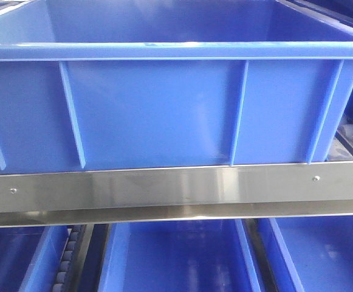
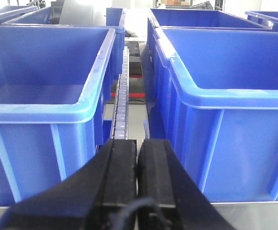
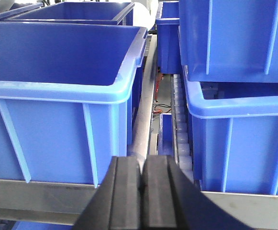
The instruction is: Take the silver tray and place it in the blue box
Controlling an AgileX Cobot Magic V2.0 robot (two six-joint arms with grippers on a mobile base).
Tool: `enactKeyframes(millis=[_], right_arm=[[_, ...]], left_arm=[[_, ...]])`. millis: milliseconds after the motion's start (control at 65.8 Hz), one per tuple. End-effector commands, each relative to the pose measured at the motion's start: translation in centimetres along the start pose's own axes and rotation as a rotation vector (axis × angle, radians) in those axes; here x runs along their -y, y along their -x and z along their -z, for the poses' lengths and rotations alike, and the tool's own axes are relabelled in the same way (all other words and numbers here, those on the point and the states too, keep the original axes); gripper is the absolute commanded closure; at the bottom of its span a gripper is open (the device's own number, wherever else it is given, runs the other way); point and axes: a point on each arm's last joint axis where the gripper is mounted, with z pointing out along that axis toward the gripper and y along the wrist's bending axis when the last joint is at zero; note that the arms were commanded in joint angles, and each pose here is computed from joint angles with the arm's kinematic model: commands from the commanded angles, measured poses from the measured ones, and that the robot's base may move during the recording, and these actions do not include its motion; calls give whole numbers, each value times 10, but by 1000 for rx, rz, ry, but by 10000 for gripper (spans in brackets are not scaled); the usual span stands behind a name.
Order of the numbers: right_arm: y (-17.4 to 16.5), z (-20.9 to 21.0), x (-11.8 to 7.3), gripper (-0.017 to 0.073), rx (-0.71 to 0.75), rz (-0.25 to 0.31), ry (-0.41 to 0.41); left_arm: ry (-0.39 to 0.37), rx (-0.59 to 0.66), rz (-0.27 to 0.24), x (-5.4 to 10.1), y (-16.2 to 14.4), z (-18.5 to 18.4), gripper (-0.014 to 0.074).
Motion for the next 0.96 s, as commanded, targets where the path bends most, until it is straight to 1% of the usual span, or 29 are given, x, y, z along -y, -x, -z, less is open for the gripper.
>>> enactKeyframes(millis=[0, 380, 441, 532, 942], right_arm=[[16, 2, -1, 504, 126, 10, 7], [16, 2, -1, 504, 126, 10, 7], [16, 2, -1, 504, 126, 10, 7], [16, 2, -1, 504, 126, 10, 7], [16, 2, -1, 504, 126, 10, 7]], left_arm=[[3, 92, -1, 0, 4, 1, 601], [3, 91, -1, 0, 4, 1, 601], [4, 91, 12, 0, 4, 1, 601], [8, 91, 49, -1, 4, 1, 601], [7, 84, 43, -1, 3, 1, 601]])
